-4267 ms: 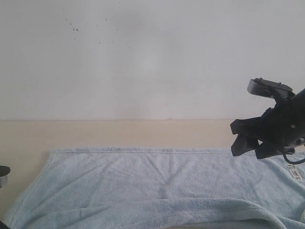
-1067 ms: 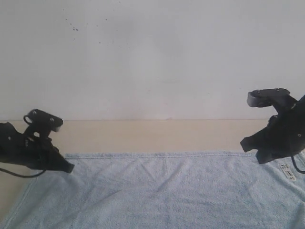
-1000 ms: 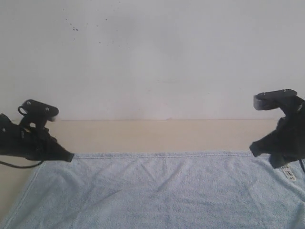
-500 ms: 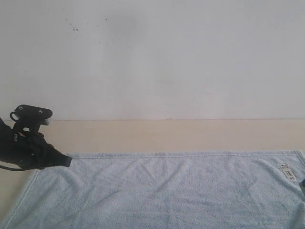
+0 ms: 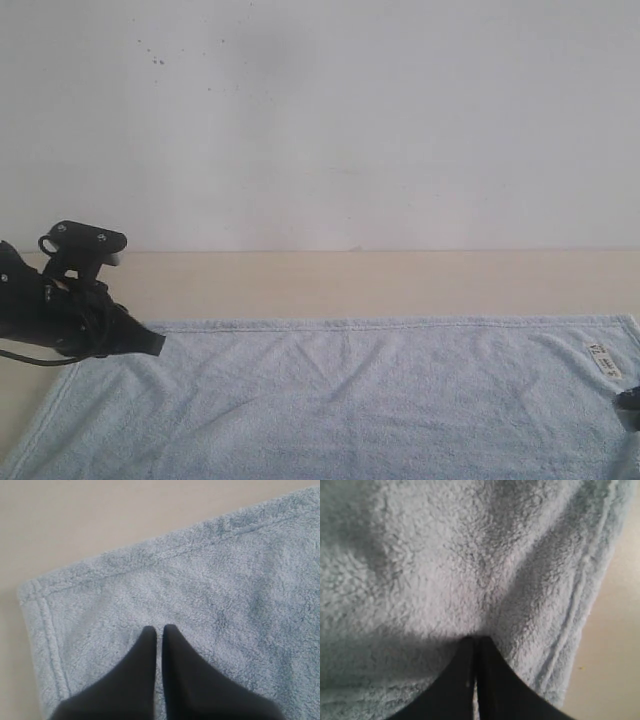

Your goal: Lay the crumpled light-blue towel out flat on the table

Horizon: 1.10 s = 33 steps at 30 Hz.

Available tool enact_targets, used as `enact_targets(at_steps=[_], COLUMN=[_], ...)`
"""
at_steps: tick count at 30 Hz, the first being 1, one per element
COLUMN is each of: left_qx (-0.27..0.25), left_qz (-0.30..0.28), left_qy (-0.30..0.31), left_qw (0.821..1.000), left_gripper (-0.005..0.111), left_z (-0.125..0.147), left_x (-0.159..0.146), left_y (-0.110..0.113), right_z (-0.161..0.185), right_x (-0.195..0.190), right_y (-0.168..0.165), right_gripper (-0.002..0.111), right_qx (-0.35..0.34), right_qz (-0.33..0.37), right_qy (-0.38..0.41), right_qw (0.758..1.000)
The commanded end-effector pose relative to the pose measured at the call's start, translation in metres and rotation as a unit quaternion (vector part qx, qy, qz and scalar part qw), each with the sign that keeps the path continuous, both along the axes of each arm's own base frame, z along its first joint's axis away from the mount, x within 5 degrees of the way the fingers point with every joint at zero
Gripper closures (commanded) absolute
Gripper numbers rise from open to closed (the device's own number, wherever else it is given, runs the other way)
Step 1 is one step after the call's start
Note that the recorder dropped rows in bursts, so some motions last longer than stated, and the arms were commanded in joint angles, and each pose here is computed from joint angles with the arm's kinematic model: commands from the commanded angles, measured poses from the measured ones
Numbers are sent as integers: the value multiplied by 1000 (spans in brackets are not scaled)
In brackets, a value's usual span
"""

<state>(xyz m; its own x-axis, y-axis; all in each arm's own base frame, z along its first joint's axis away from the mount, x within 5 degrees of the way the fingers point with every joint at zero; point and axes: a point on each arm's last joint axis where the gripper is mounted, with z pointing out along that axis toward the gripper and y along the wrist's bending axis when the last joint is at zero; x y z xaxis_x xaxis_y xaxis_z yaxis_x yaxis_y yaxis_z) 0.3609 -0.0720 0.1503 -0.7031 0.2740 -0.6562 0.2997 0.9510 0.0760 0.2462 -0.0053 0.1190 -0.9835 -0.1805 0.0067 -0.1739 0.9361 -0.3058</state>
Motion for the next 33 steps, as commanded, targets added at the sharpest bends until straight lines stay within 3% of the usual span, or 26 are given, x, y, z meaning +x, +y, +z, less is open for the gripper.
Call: enact_targets(at_steps=[1, 9, 17, 21, 25, 29, 31, 33], left_qx=[3, 4, 4, 3, -12, -68, -105, -146], left_qz=[-8, -8, -7, -5, 2, 34, 55, 78], left_qy=[-13, -19, -23, -36, -68, -115, -138, -159], left_qw=[1000, 1000, 1000, 999, 998, 990, 983, 973], left_gripper=[103, 103, 103, 103, 103, 103, 103, 103], left_z=[1, 2, 2, 8, 35, 87, 112, 136], left_x=[0, 1, 1, 2, -2, -17, -27, -39], left_y=[-6, -5, -5, -5, -4, -2, -1, 2], right_z=[-10, -4, -2, 15, 43, 74, 87, 101], right_x=[-1, -7, 0, 16, 36, 55, 60, 61], right_y=[-1, -16, -13, -11, -8, 1, 6, 14], right_gripper=[107, 107, 107, 107, 107, 107, 107, 107], right_qx=[-7, -89, -74, -66, -46, 4, 44, 113], right_qz=[4, -12, -22, -33, -38, -28, -40, -70], right_qy=[21, 56, 20, -29, -108, -214, -267, -342], right_qw=[1000, 994, 997, 997, 992, 976, 962, 930])
